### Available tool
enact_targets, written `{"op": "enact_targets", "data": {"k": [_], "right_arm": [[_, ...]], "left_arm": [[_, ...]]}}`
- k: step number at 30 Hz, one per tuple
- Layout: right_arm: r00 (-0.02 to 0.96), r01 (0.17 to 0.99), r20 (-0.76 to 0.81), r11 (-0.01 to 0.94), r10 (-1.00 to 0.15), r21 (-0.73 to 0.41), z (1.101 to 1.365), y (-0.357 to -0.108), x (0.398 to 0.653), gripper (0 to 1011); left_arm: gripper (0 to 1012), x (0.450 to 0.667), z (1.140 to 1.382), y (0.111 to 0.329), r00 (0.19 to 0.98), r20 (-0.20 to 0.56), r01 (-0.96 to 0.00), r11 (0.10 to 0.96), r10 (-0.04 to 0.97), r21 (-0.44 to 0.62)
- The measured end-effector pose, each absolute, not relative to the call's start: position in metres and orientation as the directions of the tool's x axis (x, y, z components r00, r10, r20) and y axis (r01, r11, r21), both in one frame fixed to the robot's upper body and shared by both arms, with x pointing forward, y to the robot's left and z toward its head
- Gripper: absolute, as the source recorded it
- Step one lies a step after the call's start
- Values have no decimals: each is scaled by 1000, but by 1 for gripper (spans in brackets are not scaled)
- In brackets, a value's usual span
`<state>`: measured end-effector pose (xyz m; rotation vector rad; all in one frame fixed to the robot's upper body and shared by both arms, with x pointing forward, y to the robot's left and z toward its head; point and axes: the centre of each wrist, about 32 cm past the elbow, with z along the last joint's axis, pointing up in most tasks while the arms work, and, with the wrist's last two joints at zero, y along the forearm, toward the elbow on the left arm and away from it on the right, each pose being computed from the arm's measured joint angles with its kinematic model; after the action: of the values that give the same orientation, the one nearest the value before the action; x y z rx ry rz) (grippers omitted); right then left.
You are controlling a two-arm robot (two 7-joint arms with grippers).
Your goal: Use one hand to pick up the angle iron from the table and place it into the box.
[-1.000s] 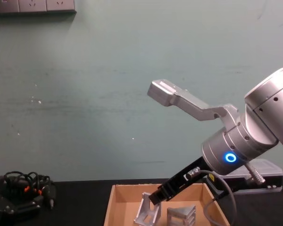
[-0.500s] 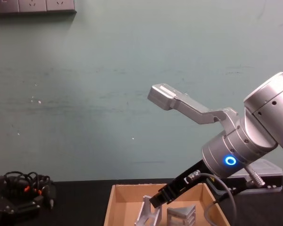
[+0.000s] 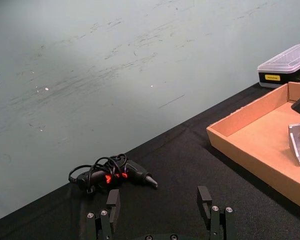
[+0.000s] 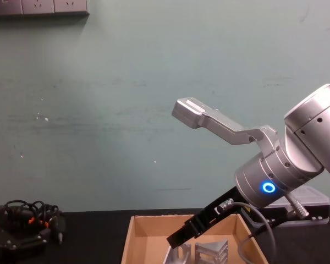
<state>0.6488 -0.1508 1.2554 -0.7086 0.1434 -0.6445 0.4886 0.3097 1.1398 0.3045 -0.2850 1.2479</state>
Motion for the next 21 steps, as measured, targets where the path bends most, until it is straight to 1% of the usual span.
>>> {"op": "enact_targets", "data": {"k": [1,2,5,6,7,8,9,10,12,13,15,18,21], "right_arm": [[798,501,89,576,-595,-646,1255,-151,649,528],[799,501,89,576,-595,-646,1255,-151,649,528],[799,501,89,576,-595,-645,1256,-151,649,628],[799,501,89,576,-595,-645,1256,-151,649,686],[799,501,89,576,-595,-645,1256,-151,649,686],[799,501,89,576,-595,-645,1256,-151,649,728],[799,501,89,576,-595,-645,1256,-151,649,739],[799,501,89,576,-595,-646,1256,-151,649,794],[799,502,88,579,-595,-642,1256,-151,648,839],[799,504,87,582,-595,-639,1256,-151,647,893],[794,517,91,588,-602,-622,1256,-156,641,920],[788,535,103,593,-607,-603,1259,-159,635,997],[780,561,124,599,-613,-571,1263,-162,623,1002]], "left_arm": [[1011,489,1140,310,292,374,-955,287,880,70],[1011,489,1140,310,292,374,-955,287,880,70],[1011,489,1140,310,292,374,-955,287,880,70],[1011,489,1140,310,292,374,-955,287,880,70],[1011,489,1140,310,292,374,-955,287,880,70],[1011,489,1140,310,292,374,-955,287,880,70],[1012,489,1140,310,292,374,-955,287,880,70],[1011,489,1140,310,292,374,-955,287,880,70],[1011,489,1140,310,292,374,-955,287,880,70],[1011,489,1140,310,292,374,-955,287,880,70],[1011,489,1140,310,292,374,-955,287,880,70],[1011,489,1140,310,292,374,-955,287,880,70],[1011,489,1140,310,292,374,-955,287,880,70]]}}
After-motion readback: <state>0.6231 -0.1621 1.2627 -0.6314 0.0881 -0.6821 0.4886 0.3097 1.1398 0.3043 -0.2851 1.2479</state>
